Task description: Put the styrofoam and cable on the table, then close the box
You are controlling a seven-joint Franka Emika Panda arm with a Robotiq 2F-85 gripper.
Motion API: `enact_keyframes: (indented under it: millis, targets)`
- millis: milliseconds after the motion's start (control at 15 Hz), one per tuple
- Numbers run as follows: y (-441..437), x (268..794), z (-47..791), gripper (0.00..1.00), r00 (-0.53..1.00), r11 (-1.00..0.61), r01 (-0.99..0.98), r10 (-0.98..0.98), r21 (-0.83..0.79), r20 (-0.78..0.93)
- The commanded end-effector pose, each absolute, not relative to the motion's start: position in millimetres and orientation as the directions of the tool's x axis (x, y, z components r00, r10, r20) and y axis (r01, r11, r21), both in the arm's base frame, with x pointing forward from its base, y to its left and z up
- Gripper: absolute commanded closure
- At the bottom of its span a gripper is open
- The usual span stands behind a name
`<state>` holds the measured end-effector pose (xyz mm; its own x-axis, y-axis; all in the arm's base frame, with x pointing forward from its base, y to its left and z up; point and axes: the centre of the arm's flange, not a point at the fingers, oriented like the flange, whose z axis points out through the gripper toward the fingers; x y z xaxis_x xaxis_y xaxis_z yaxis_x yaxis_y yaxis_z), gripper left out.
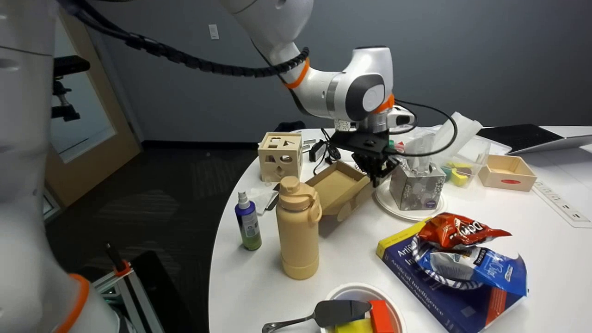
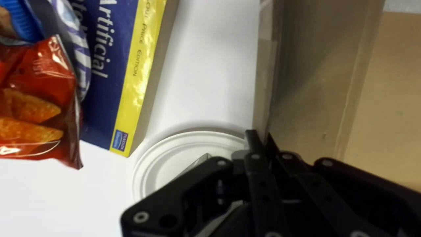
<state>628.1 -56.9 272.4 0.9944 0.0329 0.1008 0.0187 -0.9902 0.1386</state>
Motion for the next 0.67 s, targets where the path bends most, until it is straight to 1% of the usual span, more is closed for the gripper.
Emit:
enact_keyframes:
  millis: [0, 267, 600]
  targets:
    - [-10, 618, 295, 0.99, 0.995, -0.944, -0.034, -0.001, 0.327, 0.099]
    - [40, 615, 296, 0.99, 0.997, -0.855, -0.037, 0.000, 0.517, 0.071]
    - [104, 612, 284, 0.99, 0.999, -0.799, 0.022, 0.033, 0.601, 0.007]
